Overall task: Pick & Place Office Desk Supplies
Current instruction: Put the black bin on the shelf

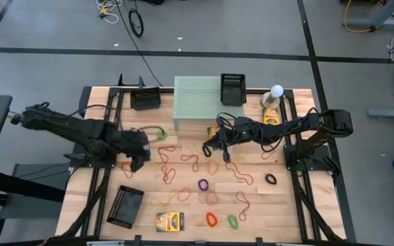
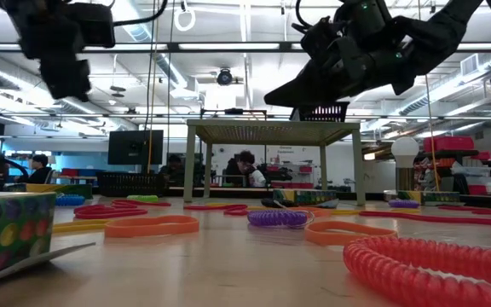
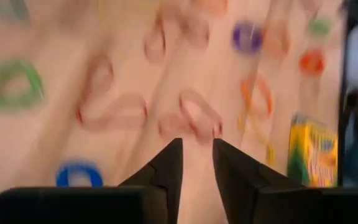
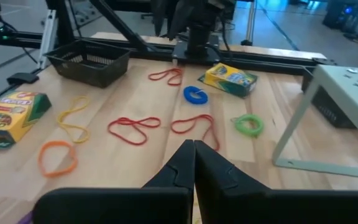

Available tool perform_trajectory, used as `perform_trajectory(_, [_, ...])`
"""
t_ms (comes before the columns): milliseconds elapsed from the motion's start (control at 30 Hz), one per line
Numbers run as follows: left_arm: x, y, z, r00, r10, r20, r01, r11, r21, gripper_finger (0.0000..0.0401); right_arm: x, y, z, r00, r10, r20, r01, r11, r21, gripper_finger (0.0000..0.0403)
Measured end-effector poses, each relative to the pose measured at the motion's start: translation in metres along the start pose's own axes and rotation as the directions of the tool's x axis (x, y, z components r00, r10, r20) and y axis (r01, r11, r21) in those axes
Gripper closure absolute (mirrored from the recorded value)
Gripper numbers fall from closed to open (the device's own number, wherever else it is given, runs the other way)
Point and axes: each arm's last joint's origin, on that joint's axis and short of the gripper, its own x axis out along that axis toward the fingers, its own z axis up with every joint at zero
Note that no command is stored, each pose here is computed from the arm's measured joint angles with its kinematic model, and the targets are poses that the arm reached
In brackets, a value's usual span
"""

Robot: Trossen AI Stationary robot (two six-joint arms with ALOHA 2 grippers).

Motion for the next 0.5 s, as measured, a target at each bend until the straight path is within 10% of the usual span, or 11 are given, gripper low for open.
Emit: perform_trajectory(500, [0.034,-0.061,-0.032,0.874,-0.007,-0.486,0.015,1.000,0.013,0.0280,0.002,0.009,0.001,0.999,0.054,0.005,-0.053,0.996,-0.066,0.0396])
